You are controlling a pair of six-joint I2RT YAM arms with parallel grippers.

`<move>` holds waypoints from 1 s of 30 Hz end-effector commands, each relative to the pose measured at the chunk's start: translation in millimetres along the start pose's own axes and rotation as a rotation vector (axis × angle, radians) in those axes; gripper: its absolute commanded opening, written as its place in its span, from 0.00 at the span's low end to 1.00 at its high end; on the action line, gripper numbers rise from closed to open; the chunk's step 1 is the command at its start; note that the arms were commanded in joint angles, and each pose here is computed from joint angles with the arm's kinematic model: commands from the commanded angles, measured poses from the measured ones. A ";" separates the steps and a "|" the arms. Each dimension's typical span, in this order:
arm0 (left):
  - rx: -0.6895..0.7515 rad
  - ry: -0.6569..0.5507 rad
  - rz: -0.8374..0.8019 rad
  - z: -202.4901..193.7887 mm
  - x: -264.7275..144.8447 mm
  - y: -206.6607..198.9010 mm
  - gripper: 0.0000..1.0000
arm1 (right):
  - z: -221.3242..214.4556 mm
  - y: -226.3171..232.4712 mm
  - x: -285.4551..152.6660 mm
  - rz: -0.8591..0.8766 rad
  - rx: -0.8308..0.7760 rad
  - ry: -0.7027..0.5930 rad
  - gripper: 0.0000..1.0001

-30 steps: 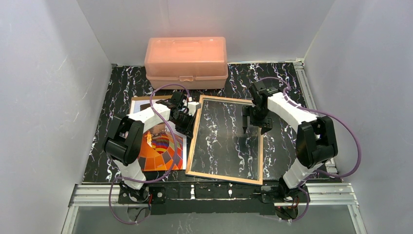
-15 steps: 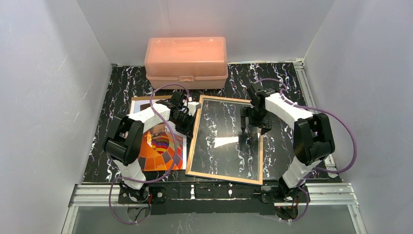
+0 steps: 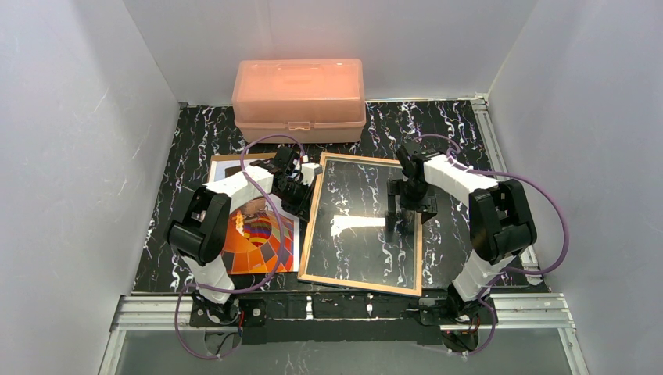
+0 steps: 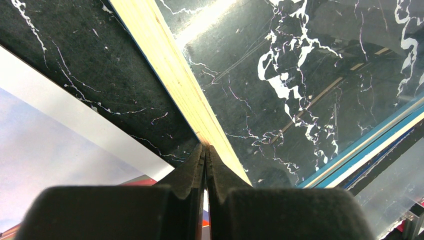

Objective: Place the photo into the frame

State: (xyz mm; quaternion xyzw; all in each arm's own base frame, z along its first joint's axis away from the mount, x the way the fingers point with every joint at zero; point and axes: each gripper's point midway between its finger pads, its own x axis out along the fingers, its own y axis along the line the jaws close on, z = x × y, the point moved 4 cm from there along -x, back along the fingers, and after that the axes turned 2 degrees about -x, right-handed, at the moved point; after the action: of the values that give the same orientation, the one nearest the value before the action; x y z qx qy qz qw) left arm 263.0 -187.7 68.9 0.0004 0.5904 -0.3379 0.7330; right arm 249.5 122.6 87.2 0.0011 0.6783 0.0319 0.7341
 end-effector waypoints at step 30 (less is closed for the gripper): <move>0.016 0.084 0.081 -19.6 16.1 24.2 0.00 | 9.5 28.6 8.8 0.197 0.005 -0.053 0.88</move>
State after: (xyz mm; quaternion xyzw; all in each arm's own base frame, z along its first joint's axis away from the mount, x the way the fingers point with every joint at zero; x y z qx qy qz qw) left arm 262.6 -188.6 67.4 -0.0035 0.5913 -0.3453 0.7287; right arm 246.8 128.7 79.8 0.0240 0.6812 0.0510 0.7299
